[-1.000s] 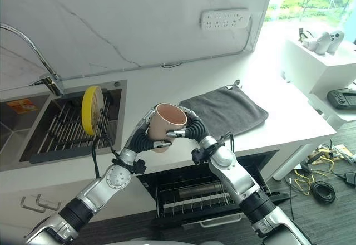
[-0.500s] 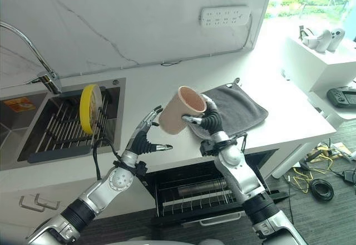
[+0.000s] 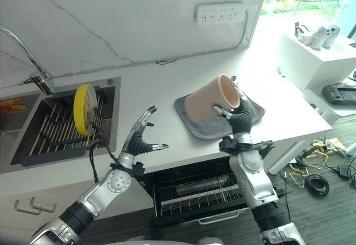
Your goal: Place the dishes in the dishwasher.
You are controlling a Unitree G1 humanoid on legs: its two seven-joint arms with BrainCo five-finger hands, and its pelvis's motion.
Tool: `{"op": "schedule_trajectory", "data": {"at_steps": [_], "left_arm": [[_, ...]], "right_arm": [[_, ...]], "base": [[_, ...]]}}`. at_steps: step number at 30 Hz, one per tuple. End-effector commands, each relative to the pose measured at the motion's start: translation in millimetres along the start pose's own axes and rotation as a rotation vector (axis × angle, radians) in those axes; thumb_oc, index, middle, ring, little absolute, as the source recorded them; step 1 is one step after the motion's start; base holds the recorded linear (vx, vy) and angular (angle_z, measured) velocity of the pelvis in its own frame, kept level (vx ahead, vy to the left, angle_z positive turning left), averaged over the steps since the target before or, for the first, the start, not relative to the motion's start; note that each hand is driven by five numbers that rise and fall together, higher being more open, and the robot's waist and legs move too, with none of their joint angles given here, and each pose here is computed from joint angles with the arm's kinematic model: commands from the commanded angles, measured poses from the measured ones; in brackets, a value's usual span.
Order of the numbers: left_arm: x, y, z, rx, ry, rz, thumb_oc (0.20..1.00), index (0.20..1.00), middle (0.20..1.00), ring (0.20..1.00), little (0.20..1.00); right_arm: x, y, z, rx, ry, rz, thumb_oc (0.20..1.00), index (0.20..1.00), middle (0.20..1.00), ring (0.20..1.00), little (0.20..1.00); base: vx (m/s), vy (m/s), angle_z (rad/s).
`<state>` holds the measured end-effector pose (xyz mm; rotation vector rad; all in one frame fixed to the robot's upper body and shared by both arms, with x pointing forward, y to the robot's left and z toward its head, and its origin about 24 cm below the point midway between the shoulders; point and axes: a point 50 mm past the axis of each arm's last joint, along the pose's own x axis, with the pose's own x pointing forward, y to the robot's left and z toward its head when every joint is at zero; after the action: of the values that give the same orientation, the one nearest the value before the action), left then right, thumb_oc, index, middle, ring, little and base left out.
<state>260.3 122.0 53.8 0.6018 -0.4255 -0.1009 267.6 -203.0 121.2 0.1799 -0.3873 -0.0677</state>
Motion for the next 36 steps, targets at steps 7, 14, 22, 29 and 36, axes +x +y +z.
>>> {"op": "schedule_trajectory", "data": {"at_steps": [7, 14, 22, 29, 36], "left_arm": [[6, 60, 45, -0.125, -0.299, 0.071, 1.000, 1.000, 1.000, 1.000, 1.000], [-4, 69, 74, -0.271, -0.465, -0.215, 1.000, 1.000, 1.000, 1.000, 1.000], [-13, 87, 74, -0.187, -0.505, -0.127, 1.000, 1.000, 1.000, 1.000, 1.000], [-6, 94, 78, -0.081, -0.549, -0.043, 1.000, 1.000, 1.000, 1.000, 1.000], [12, 87, 80, -0.067, -0.603, 0.031, 1.000, 1.000, 1.000, 1.000, 1.000]], "right_arm": [[-7, -29, 52, 0.017, -0.269, -0.033, 0.200, 0.200, 0.200, 0.200, 0.200], [-9, -37, 48, 0.009, -0.247, -0.003, 0.200, 0.200, 0.200, 0.200, 0.200], [-6, -33, 50, 0.011, -0.250, 0.023, 0.200, 0.200, 0.200, 0.200, 0.200], [-4, -17, 60, 0.061, -0.323, 0.100, 0.200, 0.200, 0.200, 0.200, 0.200], [24, 8, 65, -0.001, -0.314, 0.207, 0.200, 0.200, 0.200, 0.200, 0.200]], "base": [[-0.03, 0.005, 0.00], [-0.03, 0.047, -0.01], [-0.05, 0.107, -0.10], [-0.27, -0.247, 0.08], [-0.32, -0.358, 0.90]]}}
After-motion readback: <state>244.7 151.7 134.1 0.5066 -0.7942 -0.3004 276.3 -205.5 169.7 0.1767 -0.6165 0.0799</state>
